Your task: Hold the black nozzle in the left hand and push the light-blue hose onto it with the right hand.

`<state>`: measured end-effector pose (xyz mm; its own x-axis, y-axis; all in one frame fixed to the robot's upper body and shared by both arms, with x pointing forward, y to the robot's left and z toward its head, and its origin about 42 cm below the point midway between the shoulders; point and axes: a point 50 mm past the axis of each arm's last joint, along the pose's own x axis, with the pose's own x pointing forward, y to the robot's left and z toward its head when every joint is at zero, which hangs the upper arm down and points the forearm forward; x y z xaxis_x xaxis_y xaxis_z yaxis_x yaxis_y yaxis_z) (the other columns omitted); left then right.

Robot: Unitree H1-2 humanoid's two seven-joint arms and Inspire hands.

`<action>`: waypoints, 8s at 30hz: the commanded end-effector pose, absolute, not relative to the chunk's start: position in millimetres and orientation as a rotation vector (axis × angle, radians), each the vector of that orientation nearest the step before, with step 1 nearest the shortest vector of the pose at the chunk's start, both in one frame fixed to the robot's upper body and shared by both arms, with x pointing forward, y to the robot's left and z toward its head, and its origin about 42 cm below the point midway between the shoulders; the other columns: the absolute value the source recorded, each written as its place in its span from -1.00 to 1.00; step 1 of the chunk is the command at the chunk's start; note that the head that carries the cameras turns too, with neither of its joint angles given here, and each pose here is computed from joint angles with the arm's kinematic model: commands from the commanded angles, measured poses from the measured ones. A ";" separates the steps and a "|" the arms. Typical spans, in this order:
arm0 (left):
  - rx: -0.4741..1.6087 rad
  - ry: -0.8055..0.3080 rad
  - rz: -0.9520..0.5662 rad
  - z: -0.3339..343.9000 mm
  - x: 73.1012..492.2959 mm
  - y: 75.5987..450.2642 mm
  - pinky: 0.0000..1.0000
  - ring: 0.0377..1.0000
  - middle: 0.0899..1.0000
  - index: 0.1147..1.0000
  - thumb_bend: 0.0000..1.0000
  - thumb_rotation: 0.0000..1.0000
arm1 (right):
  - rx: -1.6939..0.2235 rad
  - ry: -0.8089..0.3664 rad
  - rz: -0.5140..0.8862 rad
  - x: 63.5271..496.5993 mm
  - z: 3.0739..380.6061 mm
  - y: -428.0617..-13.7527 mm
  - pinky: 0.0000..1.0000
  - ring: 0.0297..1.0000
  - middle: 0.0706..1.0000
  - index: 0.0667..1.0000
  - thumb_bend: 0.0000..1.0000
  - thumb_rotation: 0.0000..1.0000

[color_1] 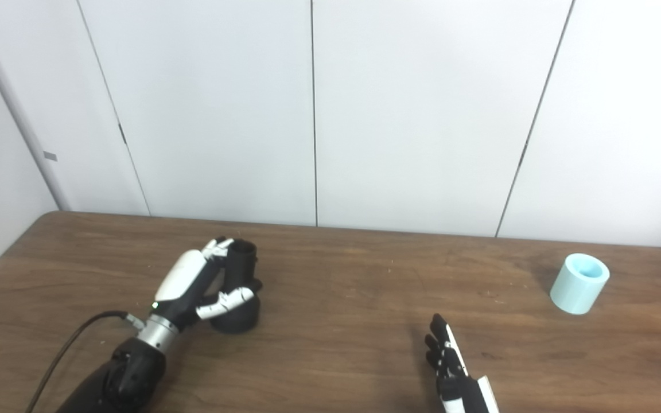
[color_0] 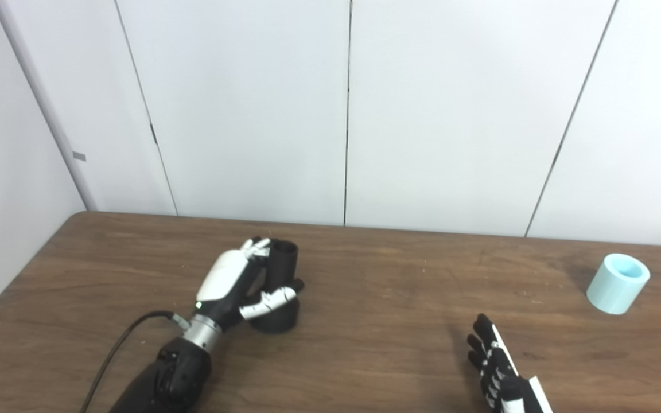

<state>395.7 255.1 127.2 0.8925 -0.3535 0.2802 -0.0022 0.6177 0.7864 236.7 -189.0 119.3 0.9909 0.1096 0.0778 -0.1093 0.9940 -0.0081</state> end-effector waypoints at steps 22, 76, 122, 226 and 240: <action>0.711 -0.141 -0.383 0.9 289.6 159.7 1.00 0.83 0.44 -0.49 -0.09 0.67 | 0.026 -0.088 0.100 225.0 122.6 -179.9 0.97 0.99 1.00 1.00 0.54 1.00; 0.673 -0.103 -0.635 -4.3 251.1 127.0 1.00 0.81 0.43 -0.47 -0.09 0.51 | 0.004 -0.073 0.048 223.5 137.8 -167.6 0.86 0.91 0.98 1.00 0.48 1.00; 0.695 -0.092 -0.625 -15.4 254.7 131.7 1.00 0.81 0.43 -0.49 -0.08 0.55 | -1.122 -0.492 -0.197 346.3 355.2 -337.7 0.77 0.65 0.61 0.53 0.51 0.05; 0.700 -0.086 -0.625 -17.8 253.3 132.5 1.00 0.80 0.44 -0.49 -0.06 0.55 | -1.533 0.064 -0.055 480.0 347.9 -377.2 -0.65 -0.50 -0.35 -0.12 0.04 -0.73; 0.702 -0.084 -0.624 -17.5 254.1 129.9 1.00 0.80 0.44 -0.49 -0.06 0.55 | -1.463 -0.442 0.132 438.1 411.1 -279.2 -0.55 -0.48 -0.35 -0.10 0.02 -0.72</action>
